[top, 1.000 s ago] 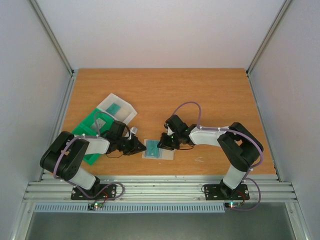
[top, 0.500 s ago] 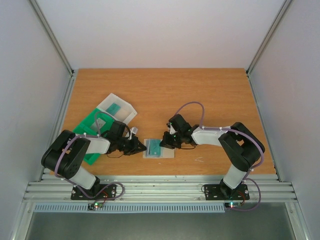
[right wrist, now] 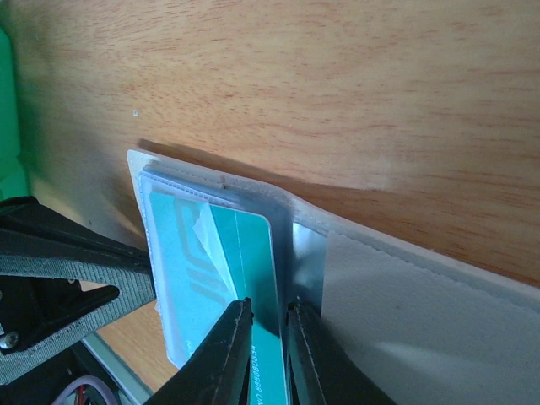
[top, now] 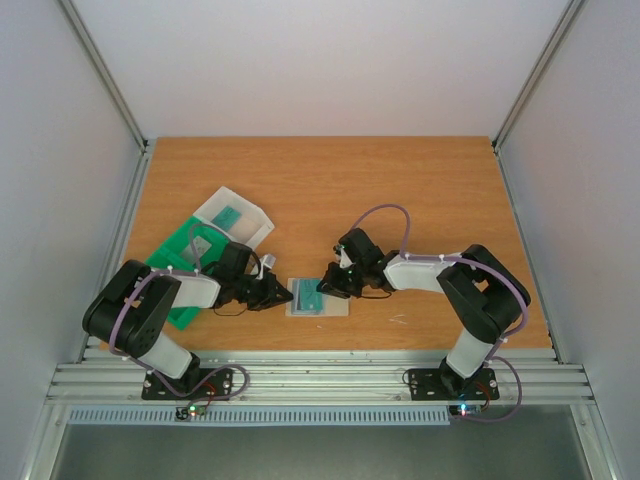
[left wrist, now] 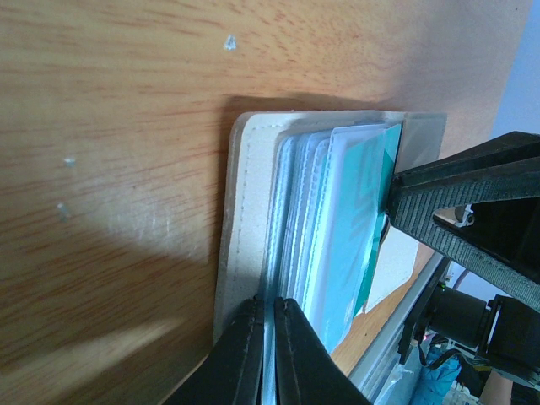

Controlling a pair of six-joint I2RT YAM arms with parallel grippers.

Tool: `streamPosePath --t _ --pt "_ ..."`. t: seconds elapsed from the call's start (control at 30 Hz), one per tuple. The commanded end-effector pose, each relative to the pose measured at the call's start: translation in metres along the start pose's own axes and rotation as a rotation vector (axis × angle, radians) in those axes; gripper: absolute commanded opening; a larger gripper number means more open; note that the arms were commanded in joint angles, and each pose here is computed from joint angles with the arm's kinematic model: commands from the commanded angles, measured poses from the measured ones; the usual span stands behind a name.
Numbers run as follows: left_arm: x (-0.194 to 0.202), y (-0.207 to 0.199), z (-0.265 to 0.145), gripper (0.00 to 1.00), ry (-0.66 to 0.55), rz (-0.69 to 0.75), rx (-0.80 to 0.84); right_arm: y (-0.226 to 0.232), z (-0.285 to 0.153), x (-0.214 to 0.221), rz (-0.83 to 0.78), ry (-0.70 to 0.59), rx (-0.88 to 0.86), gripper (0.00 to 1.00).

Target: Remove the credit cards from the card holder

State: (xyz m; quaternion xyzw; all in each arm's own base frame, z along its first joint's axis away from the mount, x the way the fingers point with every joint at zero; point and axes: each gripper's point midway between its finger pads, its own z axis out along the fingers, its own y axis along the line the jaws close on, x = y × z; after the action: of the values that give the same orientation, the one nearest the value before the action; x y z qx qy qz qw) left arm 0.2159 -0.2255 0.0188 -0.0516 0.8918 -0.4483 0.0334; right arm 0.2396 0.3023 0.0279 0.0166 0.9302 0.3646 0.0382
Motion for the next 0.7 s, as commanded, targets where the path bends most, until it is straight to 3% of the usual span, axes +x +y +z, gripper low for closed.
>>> streamPosePath --t 0.0,0.37,0.67 --pt "0.001 0.008 0.002 0.07 -0.010 -0.002 -0.019 -0.003 0.007 0.002 0.012 0.016 -0.018 0.15" --pt "0.001 0.012 0.004 0.07 -0.006 -0.010 -0.027 -0.009 -0.006 -0.007 0.036 -0.043 -0.045 0.01" --pt "-0.001 0.014 0.005 0.07 -0.001 0.003 -0.049 -0.014 -0.025 -0.009 0.038 -0.083 -0.036 0.01"
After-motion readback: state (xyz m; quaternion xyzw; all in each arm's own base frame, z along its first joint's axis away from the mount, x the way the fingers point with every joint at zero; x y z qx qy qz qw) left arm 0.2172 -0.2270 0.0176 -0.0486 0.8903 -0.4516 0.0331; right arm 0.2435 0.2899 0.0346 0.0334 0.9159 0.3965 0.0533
